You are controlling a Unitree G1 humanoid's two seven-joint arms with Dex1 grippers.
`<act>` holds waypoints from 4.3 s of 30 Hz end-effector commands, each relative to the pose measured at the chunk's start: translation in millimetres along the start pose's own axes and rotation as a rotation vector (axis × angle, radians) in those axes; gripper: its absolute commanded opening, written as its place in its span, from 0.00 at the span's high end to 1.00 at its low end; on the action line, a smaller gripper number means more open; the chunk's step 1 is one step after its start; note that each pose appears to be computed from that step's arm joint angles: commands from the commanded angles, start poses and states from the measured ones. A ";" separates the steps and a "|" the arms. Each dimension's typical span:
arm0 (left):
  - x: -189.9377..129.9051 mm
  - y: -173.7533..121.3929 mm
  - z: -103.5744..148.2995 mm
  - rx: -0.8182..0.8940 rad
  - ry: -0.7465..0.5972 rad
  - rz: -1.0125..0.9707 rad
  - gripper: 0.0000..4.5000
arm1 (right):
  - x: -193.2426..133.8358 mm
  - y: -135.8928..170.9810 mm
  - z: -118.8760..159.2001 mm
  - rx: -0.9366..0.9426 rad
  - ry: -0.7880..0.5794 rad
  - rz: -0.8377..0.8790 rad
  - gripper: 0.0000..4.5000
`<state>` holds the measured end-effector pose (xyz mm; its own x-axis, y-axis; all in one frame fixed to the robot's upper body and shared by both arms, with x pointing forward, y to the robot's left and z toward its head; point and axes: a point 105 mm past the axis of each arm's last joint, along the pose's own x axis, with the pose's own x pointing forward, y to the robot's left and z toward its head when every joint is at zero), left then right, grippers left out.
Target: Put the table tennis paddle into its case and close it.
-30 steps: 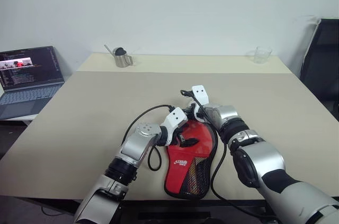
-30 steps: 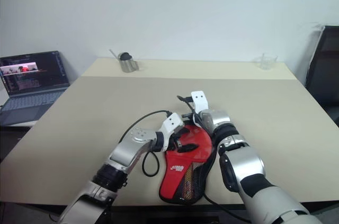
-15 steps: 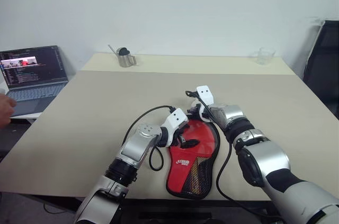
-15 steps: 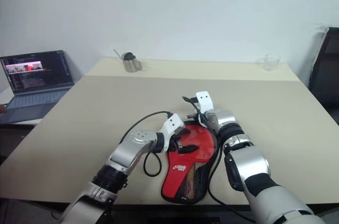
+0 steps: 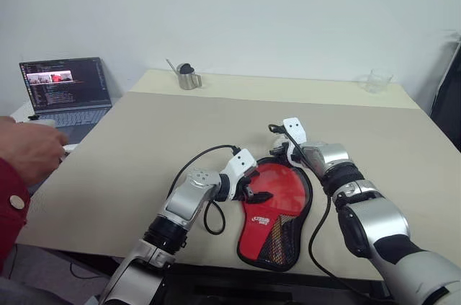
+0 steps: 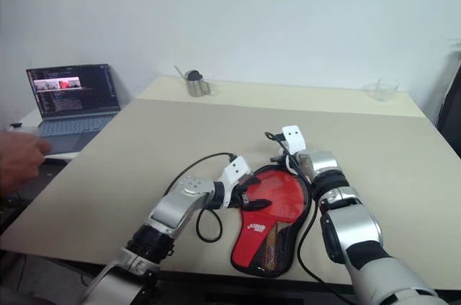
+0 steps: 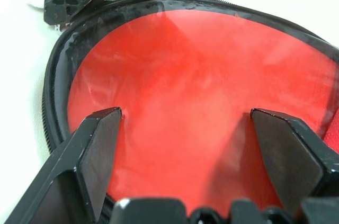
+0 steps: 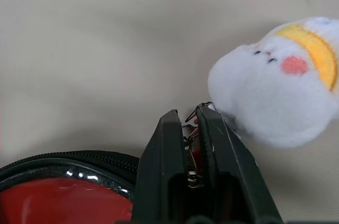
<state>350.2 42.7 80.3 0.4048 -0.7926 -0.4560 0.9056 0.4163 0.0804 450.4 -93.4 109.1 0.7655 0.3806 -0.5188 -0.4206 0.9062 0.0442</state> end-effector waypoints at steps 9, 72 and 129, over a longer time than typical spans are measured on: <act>1.3 -7.3 -65.8 -0.118 0.223 -0.015 0.05 | -30.3 -58.7 2.6 0.008 -0.010 -0.166 1.00; 16.6 -23.4 -7.8 -0.006 -0.037 -0.172 0.05 | -51.8 -61.8 47.2 0.139 -0.150 -0.181 0.07; 31.9 -26.9 -9.1 -0.065 -0.056 -0.132 0.05 | -29.6 -70.0 -1.5 0.086 -0.038 -0.302 0.99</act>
<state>345.5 9.9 84.1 0.3228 -0.8861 -0.3325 0.9427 0.3323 0.0297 458.2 -149.8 112.0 0.8587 0.1430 -0.4921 -0.1570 0.9875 0.0131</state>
